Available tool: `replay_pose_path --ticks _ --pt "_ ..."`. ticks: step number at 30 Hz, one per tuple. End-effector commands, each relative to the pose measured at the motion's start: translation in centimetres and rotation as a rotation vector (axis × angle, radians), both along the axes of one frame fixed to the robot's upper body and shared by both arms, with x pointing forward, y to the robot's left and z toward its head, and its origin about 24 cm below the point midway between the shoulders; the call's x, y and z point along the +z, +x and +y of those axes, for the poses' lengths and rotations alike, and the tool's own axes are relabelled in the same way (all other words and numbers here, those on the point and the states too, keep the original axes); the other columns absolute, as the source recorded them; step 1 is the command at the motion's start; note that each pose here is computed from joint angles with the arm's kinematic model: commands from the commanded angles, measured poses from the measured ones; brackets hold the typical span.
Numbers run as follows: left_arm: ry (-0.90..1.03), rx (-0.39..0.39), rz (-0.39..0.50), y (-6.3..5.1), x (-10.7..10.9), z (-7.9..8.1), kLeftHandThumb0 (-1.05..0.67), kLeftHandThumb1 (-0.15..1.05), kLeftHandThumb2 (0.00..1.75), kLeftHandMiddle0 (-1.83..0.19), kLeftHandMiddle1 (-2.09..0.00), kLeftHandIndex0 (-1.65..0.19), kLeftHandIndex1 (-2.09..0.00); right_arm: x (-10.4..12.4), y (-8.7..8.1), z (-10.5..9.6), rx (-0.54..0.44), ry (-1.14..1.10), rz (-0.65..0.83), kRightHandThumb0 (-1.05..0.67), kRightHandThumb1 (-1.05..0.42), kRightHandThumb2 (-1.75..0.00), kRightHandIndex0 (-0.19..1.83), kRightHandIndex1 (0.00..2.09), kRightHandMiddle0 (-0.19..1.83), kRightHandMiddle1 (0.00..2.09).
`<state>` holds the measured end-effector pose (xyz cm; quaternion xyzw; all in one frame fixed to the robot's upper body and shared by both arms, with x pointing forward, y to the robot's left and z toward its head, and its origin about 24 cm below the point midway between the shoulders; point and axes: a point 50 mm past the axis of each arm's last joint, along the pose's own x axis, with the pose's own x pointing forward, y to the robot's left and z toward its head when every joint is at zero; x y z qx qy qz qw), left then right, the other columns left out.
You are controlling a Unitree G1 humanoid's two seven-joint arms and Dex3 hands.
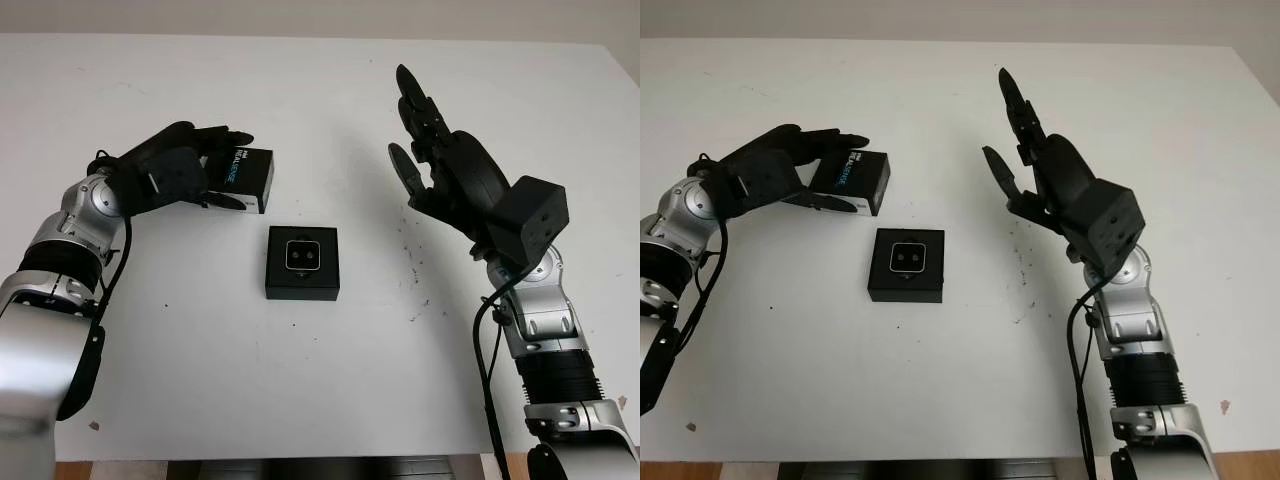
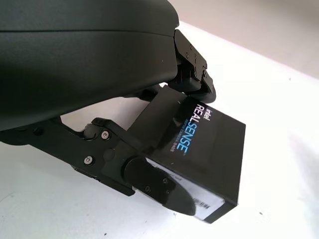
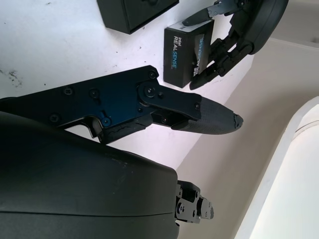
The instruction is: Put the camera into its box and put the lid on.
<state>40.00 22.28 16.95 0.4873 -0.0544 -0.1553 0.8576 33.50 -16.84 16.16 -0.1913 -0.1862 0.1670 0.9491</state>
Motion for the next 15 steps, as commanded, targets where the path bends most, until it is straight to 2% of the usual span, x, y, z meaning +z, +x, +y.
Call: replay_pose_path --ticks 1,3,6,10,15 --pt "0.038 0.002 0.004 -0.1 -0.4 0.1 -0.22 0.92 0.06 -0.56 -0.57 -0.47 -0.65 0.2 -0.2 -0.3 -0.004 -0.004 -0.011 -0.62 -1.05 -0.64 -0.13 0.06 -0.13 0.06" --pt "0.097 0.003 -0.013 -0.1 -0.3 0.1 -0.19 0.95 0.06 -0.57 -0.81 -0.47 -0.91 0.2 -0.2 -0.3 -0.005 -0.011 -0.011 -0.63 -1.05 -0.64 -0.12 0.07 -0.13 0.06" --pt "0.177 0.008 -0.033 -0.1 -0.3 0.2 -0.15 0.97 0.06 -0.54 -1.01 -0.46 -1.04 0.1 -0.3 -0.2 0.004 -0.011 -0.007 -0.64 -1.05 -0.63 -0.13 0.06 -0.13 0.06" --pt "0.17 0.017 -0.064 0.0 0.1 0.0 -0.13 0.98 0.06 -0.49 -1.05 -0.43 -1.07 0.1 -0.3 -0.1 0.004 -0.022 -0.012 -0.67 -1.05 -0.62 -0.13 0.06 -0.13 0.06" --pt "0.071 0.053 -0.112 0.2 1.1 -0.6 -0.14 0.96 0.05 -0.48 -1.04 -0.41 -1.1 0.0 -0.4 -0.1 0.003 -0.027 -0.01 -0.68 -1.05 -0.6 -0.12 0.06 -0.12 0.06"
